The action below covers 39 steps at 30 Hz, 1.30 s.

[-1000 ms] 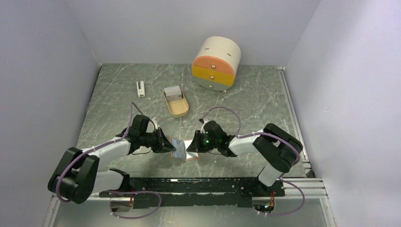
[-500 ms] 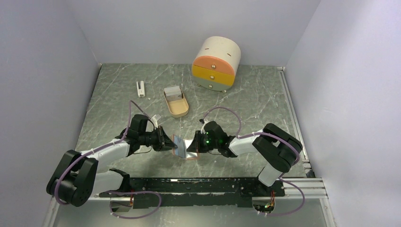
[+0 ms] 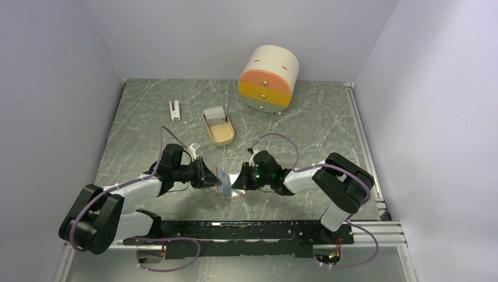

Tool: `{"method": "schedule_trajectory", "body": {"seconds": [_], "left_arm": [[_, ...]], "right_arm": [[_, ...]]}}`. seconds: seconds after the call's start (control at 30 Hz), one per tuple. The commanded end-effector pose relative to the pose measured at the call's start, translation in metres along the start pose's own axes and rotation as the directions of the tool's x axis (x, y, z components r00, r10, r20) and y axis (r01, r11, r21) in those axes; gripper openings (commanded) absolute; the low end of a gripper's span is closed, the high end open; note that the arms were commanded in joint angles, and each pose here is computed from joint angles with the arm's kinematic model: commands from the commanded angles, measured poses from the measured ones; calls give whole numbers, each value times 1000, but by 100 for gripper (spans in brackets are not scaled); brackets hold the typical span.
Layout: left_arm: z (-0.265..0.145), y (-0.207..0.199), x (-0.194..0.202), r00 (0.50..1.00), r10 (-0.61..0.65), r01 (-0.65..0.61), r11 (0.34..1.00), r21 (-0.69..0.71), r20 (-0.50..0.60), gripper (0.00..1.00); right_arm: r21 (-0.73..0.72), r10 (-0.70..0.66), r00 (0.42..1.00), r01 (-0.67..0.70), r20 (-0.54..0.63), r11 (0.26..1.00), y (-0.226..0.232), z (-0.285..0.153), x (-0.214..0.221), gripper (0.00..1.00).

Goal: Put the credit cards into the card holder
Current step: Turn over the card slot in the card holder.

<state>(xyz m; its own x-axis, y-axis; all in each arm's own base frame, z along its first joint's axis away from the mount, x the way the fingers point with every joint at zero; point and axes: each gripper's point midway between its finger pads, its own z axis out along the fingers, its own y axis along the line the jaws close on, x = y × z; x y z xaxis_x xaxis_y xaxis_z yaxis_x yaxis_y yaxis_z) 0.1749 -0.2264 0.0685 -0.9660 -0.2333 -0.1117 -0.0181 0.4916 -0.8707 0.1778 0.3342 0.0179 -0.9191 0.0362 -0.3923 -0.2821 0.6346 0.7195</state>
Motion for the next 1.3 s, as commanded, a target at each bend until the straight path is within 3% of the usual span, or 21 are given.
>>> {"method": "schedule_trajectory", "body": {"seconds": [0.0, 0.33, 0.67, 0.87, 1.1, 1.27], "left_arm": [[1, -16, 0, 999, 43, -41, 996, 78, -16, 20], [3, -8, -2, 999, 44, -44, 999, 27, 0, 9], [9, 18, -5, 1000, 8, -8, 985, -175, -3, 22], [14, 15, -6, 1000, 15, -17, 982, -186, -12, 28], [16, 15, -7, 1000, 14, -18, 976, -217, -19, 29], [16, 12, -10, 1000, 14, -15, 977, -214, -6, 28]], "right_arm": [[37, 7, 1000, -6, -17, 999, -13, 2, 10, 13], [29, 12, 1000, -12, -18, 1000, -12, 2, 11, 13], [31, 10, 1000, -9, -16, 999, -14, 1, 13, 13], [37, 5, 1000, -5, -16, 999, -16, 1, 14, 14], [48, 9, 1000, -9, -4, 999, -18, -1, 13, 18], [143, -14, 999, 9, 31, 990, -29, -12, 4, 26]]}}
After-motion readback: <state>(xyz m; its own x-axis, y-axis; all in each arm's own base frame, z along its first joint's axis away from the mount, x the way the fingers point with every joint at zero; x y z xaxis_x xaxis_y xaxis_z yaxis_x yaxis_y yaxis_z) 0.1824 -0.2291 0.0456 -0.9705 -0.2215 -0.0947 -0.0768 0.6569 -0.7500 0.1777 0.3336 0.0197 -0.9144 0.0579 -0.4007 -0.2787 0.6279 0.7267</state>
